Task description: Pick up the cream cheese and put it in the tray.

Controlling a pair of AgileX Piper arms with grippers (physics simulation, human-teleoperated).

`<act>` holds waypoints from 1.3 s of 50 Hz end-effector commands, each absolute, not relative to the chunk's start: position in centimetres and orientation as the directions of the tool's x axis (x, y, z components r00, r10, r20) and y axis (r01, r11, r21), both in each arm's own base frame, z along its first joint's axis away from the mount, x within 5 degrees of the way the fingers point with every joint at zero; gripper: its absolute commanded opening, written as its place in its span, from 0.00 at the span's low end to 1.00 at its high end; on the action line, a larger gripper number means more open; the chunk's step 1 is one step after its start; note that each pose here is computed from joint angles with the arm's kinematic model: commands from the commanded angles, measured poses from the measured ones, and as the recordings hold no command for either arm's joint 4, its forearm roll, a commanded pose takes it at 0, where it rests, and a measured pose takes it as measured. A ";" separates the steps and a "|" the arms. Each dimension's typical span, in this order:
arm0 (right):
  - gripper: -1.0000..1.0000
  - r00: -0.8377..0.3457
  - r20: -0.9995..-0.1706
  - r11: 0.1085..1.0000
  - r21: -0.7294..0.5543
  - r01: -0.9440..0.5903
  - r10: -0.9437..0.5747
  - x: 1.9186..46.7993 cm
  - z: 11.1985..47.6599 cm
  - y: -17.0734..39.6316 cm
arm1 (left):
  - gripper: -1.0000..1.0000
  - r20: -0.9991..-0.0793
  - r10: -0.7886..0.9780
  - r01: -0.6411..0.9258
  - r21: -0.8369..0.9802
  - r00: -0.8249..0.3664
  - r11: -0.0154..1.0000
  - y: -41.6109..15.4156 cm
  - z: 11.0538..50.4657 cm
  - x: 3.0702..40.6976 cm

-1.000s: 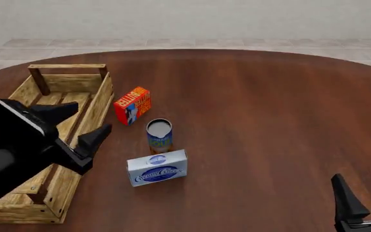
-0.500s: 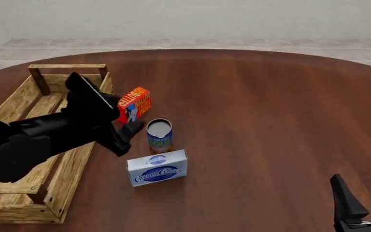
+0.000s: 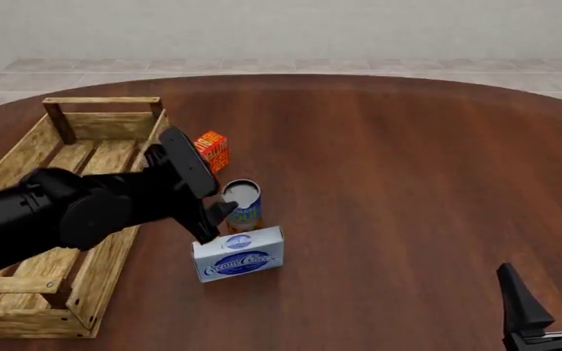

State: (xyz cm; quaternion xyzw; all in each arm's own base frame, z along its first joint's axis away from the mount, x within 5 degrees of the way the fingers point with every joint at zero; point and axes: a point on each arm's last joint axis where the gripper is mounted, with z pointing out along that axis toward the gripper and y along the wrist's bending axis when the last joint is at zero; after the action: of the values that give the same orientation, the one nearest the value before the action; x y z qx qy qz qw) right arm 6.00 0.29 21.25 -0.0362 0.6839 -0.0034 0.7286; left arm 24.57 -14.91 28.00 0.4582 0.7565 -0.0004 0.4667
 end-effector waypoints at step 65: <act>1.00 0.062 -0.994 0.994 -0.090 -0.059 -0.087 6.1 21.2 0.4 | 1.00 -0.594 0.779 0.792 0.370 -0.200 0.485 -16.5 19.0 23.9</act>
State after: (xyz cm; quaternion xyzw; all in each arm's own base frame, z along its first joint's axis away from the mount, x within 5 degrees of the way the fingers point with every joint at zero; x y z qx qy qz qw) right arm 6.10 0.40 21.24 -0.0535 0.6847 -0.0090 0.7268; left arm 24.16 -16.29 20.52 0.5037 0.7711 -0.0058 0.3894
